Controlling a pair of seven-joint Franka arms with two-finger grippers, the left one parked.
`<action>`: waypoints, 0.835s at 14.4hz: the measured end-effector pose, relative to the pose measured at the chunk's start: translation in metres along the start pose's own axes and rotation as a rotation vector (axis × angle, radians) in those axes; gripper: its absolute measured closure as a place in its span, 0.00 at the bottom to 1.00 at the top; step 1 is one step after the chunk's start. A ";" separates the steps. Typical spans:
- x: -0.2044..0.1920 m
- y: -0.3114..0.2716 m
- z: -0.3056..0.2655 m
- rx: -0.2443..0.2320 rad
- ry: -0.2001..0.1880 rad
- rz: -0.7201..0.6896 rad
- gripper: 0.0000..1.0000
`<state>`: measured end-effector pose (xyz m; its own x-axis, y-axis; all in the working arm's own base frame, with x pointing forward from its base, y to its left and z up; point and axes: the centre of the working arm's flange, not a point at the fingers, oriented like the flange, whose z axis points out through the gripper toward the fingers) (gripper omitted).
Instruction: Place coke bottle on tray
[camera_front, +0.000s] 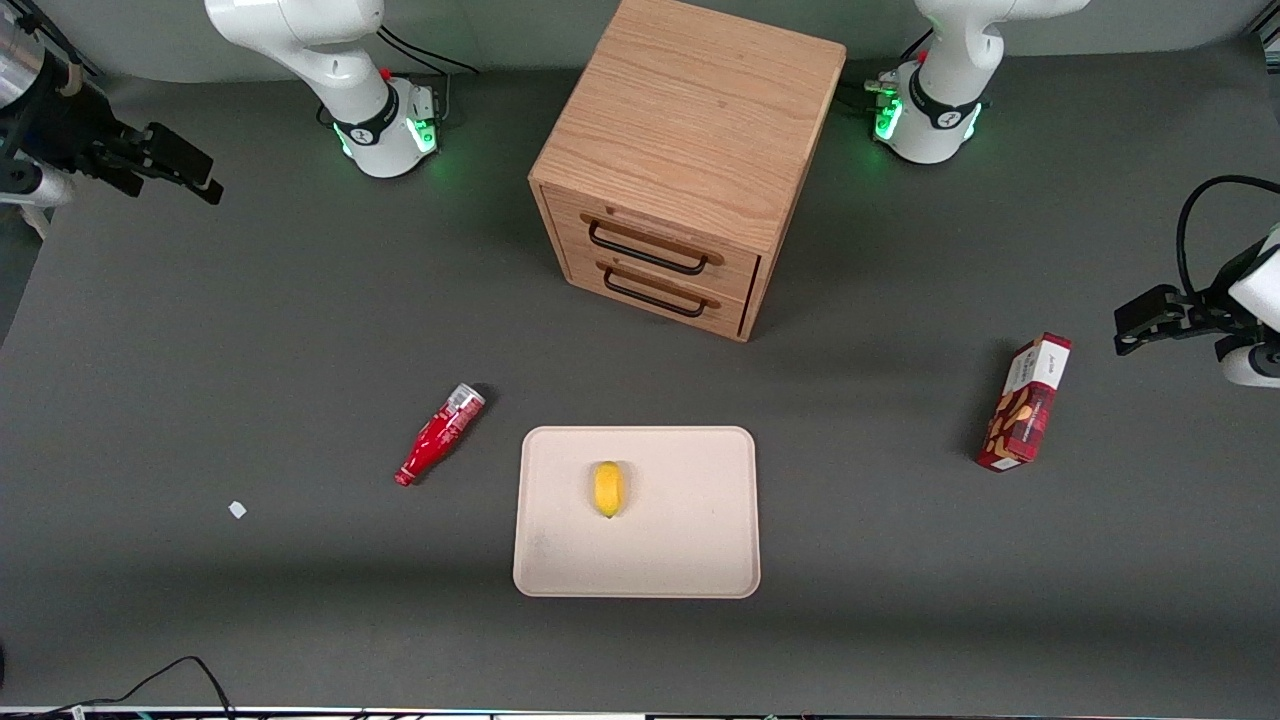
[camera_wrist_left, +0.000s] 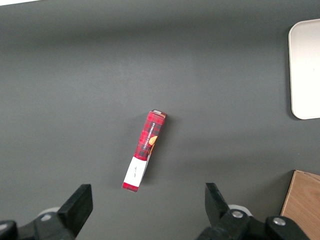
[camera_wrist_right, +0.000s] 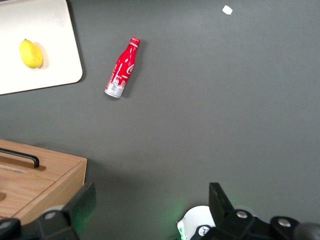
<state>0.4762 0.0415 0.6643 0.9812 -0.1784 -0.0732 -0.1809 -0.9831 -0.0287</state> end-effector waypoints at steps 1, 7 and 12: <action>0.006 0.001 0.000 0.000 -0.005 0.004 0.00; 0.013 0.002 -0.002 0.000 -0.015 0.001 0.00; 0.017 -0.017 -0.012 0.021 0.003 -0.024 0.00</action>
<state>0.4971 0.0547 0.6751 0.9854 -0.1554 -0.0692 -0.1591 -0.9859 -0.0516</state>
